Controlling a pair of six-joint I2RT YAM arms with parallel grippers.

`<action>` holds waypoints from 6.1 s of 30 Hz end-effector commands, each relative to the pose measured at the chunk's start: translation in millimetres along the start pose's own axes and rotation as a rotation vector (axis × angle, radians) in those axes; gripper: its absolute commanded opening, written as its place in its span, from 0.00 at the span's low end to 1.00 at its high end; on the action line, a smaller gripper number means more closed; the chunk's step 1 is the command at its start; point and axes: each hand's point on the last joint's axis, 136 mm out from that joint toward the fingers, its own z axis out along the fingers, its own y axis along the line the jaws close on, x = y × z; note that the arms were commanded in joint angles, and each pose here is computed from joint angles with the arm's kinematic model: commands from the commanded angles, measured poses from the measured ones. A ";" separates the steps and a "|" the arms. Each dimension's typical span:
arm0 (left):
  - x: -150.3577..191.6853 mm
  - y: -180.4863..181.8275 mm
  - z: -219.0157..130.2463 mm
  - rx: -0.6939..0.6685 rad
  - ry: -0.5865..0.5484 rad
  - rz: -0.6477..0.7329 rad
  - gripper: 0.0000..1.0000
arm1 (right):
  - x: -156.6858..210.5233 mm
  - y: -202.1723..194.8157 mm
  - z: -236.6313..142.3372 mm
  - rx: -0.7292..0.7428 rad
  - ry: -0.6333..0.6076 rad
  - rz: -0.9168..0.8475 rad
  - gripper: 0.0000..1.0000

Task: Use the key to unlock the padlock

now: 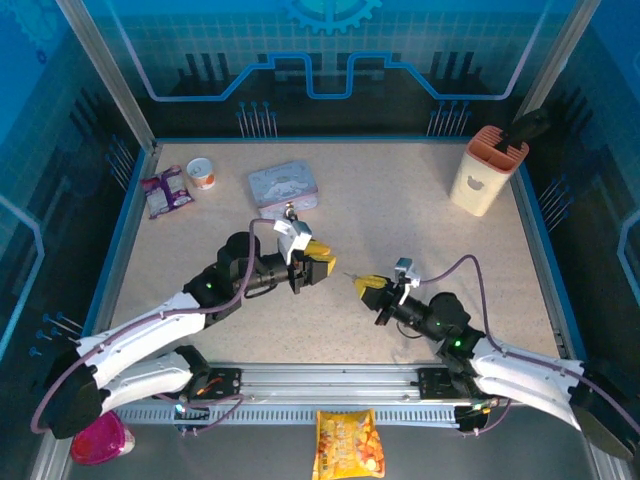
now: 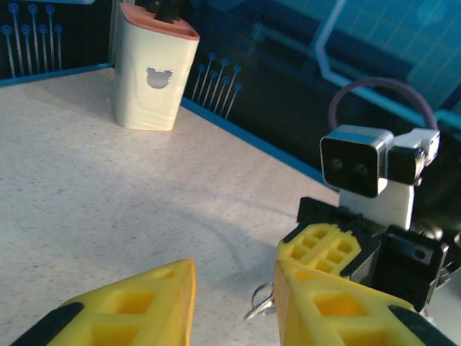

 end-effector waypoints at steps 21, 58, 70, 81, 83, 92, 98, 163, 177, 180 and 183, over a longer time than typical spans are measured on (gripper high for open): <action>-8.4 -14.8 3.7 0.165 -0.086 -0.261 0.38 | -63.0 30.7 23.5 -0.074 -0.290 0.117 0.00; -11.1 -24.6 7.6 0.232 -0.069 -0.263 0.00 | -44.1 24.3 30.0 -0.064 -0.217 0.153 0.31; -8.4 -30.8 6.5 0.261 -0.042 -0.249 0.00 | -46.9 28.1 24.5 -0.082 -0.226 0.126 0.25; -12.0 -31.9 3.7 0.258 -0.056 -0.241 0.00 | -44.8 33.3 26.1 -0.108 -0.204 0.131 0.05; -13.0 -31.8 2.6 0.255 -0.061 -0.241 0.00 | -44.3 33.6 25.5 -0.111 -0.202 0.132 0.02; -15.0 -25.9 -3.1 0.195 -0.076 -0.215 0.00 | -38.9 31.5 24.2 -0.097 -0.173 0.140 0.01; -16.9 -27.8 -3.0 0.203 -0.078 -0.210 0.00 | -40.6 36.6 24.3 -0.117 -0.164 0.133 0.07; 90.6 327.6 -8.8 -1.153 0.270 -0.552 0.58 | -12.6 -18.5 -44.4 0.210 -0.030 0.083 0.00; 114.0 344.9 17.6 -1.194 0.329 -0.537 0.56 | -10.1 -23.7 -47.2 0.225 -0.038 0.081 0.00; 115.1 348.8 20.4 -1.200 0.331 -0.543 0.53 | -9.0 -24.2 -47.3 0.226 -0.033 0.082 0.00; 114.9 351.3 24.5 -1.193 0.326 -0.547 0.49 | -8.9 -24.9 -47.4 0.230 -0.032 0.083 0.00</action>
